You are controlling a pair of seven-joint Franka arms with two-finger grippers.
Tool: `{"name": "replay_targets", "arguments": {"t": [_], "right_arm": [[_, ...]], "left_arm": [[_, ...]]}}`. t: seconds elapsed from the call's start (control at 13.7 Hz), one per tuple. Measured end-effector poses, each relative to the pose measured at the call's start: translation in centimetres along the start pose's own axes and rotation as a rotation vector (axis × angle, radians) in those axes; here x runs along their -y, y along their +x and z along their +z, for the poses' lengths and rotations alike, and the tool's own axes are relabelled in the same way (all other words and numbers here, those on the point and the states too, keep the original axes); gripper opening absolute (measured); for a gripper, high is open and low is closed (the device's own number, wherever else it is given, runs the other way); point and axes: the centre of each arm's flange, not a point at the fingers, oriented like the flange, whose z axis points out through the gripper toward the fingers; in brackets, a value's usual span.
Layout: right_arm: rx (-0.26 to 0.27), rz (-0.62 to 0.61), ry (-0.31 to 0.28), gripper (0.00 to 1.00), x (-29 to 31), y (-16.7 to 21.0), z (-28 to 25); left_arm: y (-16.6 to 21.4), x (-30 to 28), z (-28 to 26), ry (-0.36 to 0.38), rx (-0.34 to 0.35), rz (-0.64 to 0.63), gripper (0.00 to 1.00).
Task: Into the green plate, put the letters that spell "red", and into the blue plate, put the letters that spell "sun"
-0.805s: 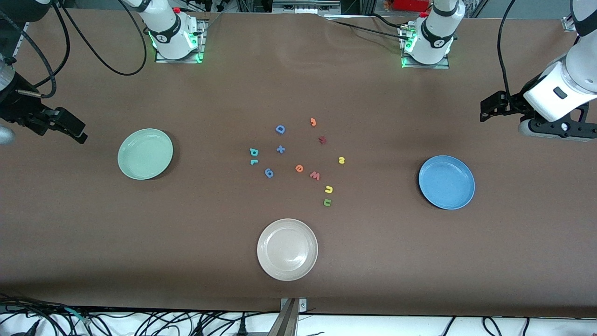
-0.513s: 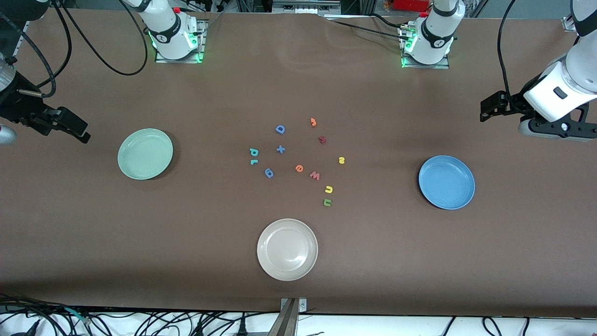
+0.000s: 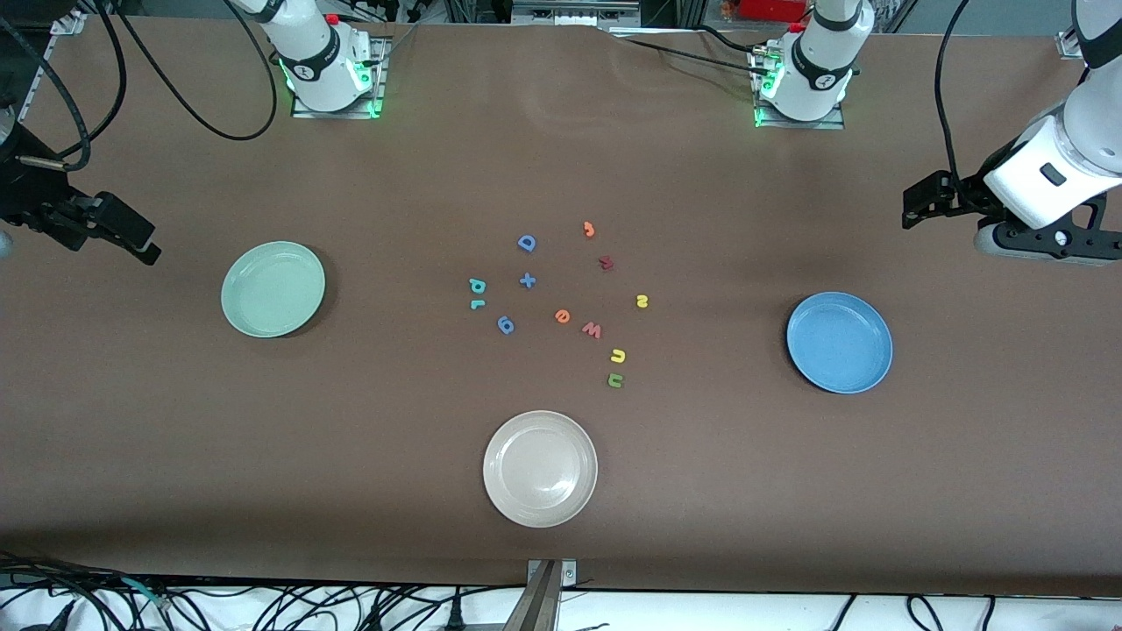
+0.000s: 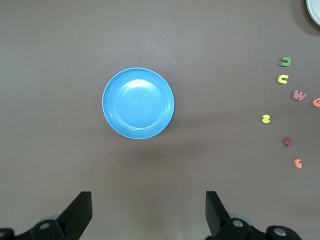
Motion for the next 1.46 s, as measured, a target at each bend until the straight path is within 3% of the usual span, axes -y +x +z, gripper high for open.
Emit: {"name": "replay_targets", "arguments": {"t": [1.46], "right_arm": [[0.048, -0.003, -0.012, 1.0, 0.08, -0.54, 0.45]], "left_arm": [[0.0, -0.03, 0.0, 0.0, 0.0, 0.001, 1.0]]}}
